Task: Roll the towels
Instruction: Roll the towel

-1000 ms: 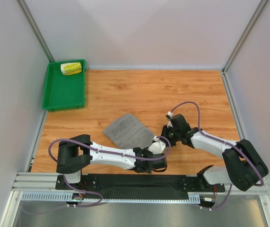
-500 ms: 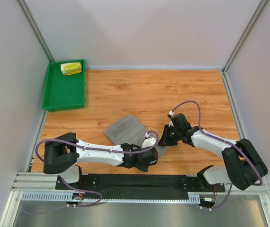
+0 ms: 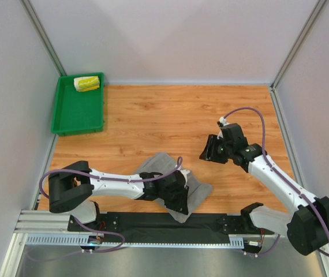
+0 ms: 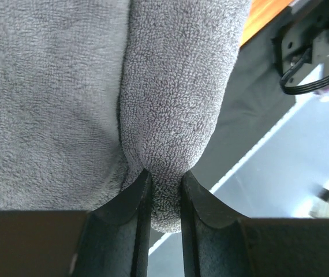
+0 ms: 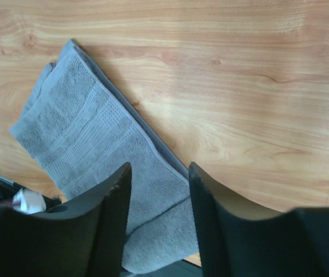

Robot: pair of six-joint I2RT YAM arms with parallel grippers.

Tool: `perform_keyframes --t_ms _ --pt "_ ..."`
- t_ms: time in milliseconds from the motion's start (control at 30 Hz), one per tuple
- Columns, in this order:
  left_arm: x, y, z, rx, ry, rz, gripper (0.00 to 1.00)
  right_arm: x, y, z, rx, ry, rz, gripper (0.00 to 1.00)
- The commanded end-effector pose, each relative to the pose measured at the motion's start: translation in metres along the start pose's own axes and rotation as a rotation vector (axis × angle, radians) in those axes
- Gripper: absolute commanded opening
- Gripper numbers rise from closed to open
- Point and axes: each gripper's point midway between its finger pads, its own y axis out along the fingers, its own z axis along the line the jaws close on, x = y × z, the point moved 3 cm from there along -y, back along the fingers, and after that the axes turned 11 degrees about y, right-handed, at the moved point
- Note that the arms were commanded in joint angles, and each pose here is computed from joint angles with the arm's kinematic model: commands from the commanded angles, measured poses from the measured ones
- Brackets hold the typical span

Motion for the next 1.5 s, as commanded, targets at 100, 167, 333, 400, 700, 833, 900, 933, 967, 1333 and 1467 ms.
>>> perform_keyframes --t_ms 100,167,333,400,700,833,900,933,967,1333,1467 --pt "0.01 -0.012 -0.01 -0.269 -0.19 -0.037 0.0 -0.012 -0.031 0.004 0.05 -0.015 0.018 0.6" --pt "0.017 -0.017 -0.007 -0.325 -0.224 -0.055 0.0 -0.021 -0.034 0.006 0.091 -0.005 0.046 0.68" --pt "0.02 -0.025 0.017 -0.34 -0.318 -0.059 0.0 -0.039 -0.043 0.014 0.218 0.012 0.085 0.74" --pt "0.02 -0.029 0.028 -0.327 -0.354 -0.051 0.0 -0.049 -0.037 0.01 0.242 0.037 0.109 0.74" --pt "0.014 -0.025 0.058 -0.329 -0.486 -0.003 0.0 -0.081 -0.016 -0.003 0.323 0.102 0.194 0.73" --pt "0.011 -0.018 0.069 -0.345 -0.542 0.01 0.0 -0.086 -0.007 -0.01 0.31 0.108 0.203 0.73" --pt "0.011 -0.017 0.072 -0.352 -0.564 0.014 0.0 -0.086 -0.002 -0.012 0.306 0.109 0.207 0.73" --pt "0.01 -0.015 0.073 -0.364 -0.566 0.019 0.0 -0.088 0.001 -0.015 0.299 0.112 0.215 0.73" --pt "0.011 -0.014 0.074 -0.369 -0.572 0.018 0.0 -0.089 0.003 -0.015 0.299 0.111 0.219 0.73" --pt "0.012 -0.013 0.08 -0.372 -0.596 0.03 0.0 -0.105 0.037 -0.027 0.262 0.117 0.267 0.7" --pt "0.012 -0.014 0.081 -0.376 -0.6 0.03 0.0 -0.111 0.048 -0.023 0.273 0.096 0.283 0.63"
